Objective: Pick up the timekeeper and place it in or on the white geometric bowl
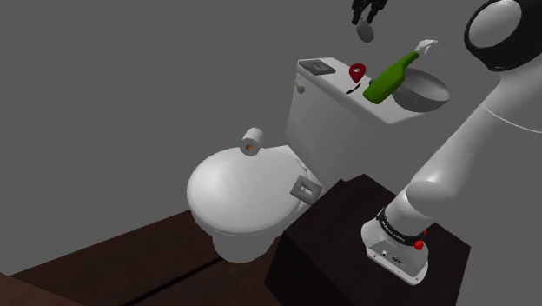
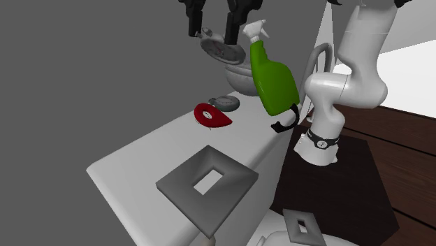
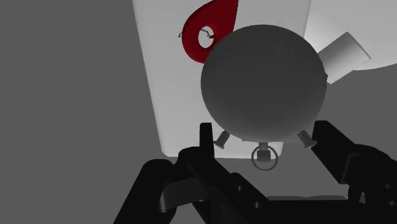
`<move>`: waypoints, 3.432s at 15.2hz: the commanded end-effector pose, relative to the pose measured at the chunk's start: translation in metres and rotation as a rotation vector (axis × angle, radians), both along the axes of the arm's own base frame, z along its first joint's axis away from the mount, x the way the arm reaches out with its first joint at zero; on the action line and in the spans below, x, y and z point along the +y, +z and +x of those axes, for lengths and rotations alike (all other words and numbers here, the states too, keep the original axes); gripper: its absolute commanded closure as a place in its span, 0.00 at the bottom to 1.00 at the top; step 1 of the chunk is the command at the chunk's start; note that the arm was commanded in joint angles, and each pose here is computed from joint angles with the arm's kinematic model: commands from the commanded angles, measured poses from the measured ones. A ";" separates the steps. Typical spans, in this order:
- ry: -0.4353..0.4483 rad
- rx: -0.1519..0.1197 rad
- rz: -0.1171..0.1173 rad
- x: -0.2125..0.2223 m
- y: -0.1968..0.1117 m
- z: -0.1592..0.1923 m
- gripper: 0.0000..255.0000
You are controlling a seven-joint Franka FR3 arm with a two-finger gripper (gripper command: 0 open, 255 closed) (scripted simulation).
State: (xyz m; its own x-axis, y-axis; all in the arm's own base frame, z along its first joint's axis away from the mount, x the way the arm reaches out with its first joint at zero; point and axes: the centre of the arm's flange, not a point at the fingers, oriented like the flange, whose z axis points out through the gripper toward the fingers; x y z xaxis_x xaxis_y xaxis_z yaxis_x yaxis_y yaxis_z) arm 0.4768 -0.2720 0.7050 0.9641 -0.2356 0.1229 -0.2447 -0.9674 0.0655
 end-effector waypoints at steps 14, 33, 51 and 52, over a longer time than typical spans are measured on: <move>0.000 0.000 0.000 -0.011 0.007 -0.197 1.00; 0.000 0.000 0.000 -0.015 -0.065 -0.257 1.00; 0.000 0.000 0.000 -0.011 -0.034 -0.261 0.00; 0.000 0.000 0.000 -0.010 -0.023 -0.262 0.00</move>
